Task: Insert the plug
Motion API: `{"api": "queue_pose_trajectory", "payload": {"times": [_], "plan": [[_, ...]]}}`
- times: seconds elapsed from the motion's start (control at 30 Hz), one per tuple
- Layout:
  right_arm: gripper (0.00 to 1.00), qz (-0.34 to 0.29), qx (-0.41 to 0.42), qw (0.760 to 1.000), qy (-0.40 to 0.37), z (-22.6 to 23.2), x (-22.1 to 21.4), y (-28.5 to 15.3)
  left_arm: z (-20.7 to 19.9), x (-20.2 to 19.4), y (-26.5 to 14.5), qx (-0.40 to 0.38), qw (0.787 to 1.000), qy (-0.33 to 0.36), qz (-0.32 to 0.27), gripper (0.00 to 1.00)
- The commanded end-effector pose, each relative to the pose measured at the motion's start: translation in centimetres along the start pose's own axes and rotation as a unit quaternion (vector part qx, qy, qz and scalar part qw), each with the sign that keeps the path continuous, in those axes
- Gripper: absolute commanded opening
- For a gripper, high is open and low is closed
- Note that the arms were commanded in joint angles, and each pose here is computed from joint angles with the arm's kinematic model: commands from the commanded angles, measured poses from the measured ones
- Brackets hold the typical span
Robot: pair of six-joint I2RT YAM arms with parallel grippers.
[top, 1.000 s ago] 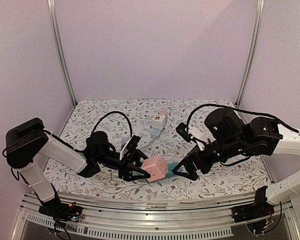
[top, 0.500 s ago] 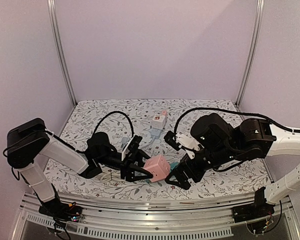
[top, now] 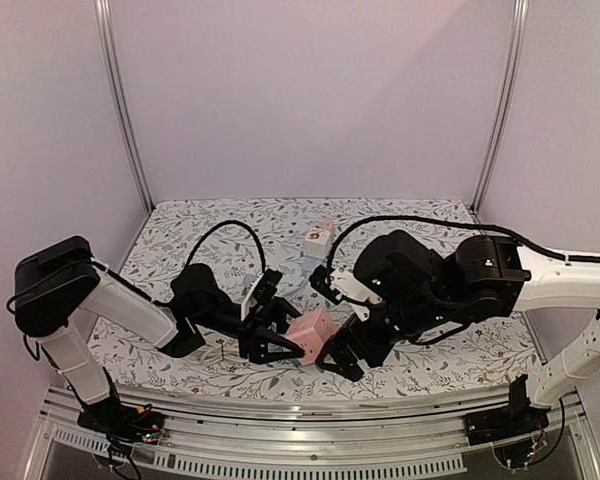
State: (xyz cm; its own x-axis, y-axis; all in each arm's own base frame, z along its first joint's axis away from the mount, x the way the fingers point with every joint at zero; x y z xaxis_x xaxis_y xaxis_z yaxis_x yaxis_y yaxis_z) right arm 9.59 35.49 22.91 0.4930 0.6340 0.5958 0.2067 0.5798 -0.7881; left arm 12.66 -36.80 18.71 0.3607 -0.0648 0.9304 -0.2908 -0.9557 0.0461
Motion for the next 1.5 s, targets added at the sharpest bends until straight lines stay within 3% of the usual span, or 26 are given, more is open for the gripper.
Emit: {"api": "queue_pose_trajectory", "payload": {"times": [0.0, 0.47, 0.97, 1.47], "plan": [[0.99, -0.026, -0.02, 0.999, -0.005, -0.3, 1.4, -0.9, -2.2, 0.5, 0.2, -0.051, 0.998, 0.027, -0.004, 0.0], [0.99, -0.043, 0.024, 0.999, -0.003, 1.4, 2.8, -0.5, -3.4, 0.5, 0.0, -0.082, 0.996, 0.037, -0.005, 0.0], [0.88, -0.054, 0.049, 0.997, 0.008, 2.4, 3.3, 1.6, -3.6, 1.1, -0.2, -0.081, 0.996, 0.037, -0.028, 0.0], [0.9, -0.054, 0.051, 0.997, 0.019, 2.3, 2.8, 2.5, -4.5, 2.3, -1.1, -0.051, 0.995, 0.054, -0.059, 0.0]]}}
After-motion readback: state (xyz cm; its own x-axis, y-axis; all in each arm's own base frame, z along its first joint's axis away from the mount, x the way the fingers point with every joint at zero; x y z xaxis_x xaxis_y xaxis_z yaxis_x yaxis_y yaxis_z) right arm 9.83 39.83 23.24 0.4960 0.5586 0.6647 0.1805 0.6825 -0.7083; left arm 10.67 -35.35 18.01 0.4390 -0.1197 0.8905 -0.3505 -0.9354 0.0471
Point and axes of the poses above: each gripper's point midway between its finger pads, its own y axis out along the fingers, its own z axis along the line the jaws close on, x = y × z, the point moved 2 cm from there along -y, back along the fingers, and after that the axes turned 5 degrees about -y, right-handed, at the moved point
